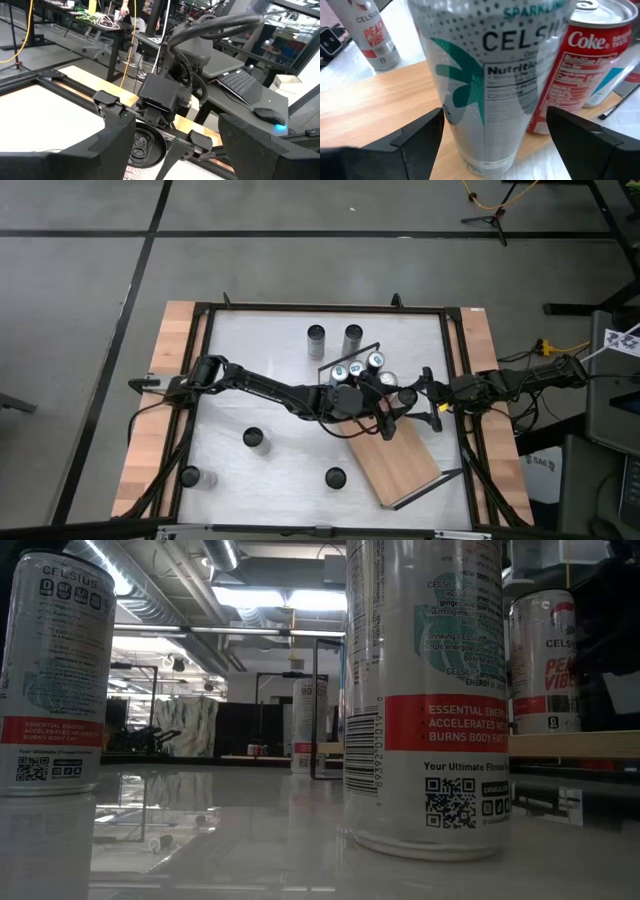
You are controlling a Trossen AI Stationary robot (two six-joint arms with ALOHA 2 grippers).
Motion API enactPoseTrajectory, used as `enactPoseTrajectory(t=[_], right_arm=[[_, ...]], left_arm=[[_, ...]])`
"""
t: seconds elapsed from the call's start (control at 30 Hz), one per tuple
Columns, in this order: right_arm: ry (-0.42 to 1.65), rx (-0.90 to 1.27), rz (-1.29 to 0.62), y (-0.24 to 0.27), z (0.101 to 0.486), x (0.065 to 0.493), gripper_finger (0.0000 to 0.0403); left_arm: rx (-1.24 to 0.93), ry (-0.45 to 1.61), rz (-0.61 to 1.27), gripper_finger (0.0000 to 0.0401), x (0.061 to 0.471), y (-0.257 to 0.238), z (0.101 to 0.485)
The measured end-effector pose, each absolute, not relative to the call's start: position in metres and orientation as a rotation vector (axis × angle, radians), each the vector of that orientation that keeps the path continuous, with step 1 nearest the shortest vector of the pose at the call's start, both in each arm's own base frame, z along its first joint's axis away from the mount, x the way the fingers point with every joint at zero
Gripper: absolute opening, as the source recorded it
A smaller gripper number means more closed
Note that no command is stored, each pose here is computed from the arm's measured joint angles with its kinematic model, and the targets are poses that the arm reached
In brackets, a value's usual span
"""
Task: Place canned beverage on shelf
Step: Put the white pink soda can on the shelf
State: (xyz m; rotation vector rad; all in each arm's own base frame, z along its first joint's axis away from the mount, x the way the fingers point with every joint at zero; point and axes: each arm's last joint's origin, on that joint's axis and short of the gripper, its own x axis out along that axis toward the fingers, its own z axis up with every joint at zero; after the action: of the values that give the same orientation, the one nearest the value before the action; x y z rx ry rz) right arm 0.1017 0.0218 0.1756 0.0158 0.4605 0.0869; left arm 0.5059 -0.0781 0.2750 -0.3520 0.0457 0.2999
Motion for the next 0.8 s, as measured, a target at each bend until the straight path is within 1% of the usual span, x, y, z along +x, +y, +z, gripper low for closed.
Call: enactPoseTrajectory(t=[0.23, 0.37, 0.8], right_arm=[[0.469, 0.021, 0.089, 0.0218, 0.1757, 0.1012, 0.0342], [0.47, 0.075, 0.091, 0.0219, 0.1835, 0.1001, 0.0342], [0.52, 0.199, 0.059, 0.0216, 0.1807, 0.098, 0.0342]], left_arm=[[-0.352, 0.046, 0.3, 0.0279, 0.5059, -0.0781, 0.275], [-0.351, 0.046, 0.3, 0.0279, 0.5059, -0.0779, 0.275], [-0.35, 0.049, 0.302, 0.0279, 0.5059, -0.0775, 0.2747]])
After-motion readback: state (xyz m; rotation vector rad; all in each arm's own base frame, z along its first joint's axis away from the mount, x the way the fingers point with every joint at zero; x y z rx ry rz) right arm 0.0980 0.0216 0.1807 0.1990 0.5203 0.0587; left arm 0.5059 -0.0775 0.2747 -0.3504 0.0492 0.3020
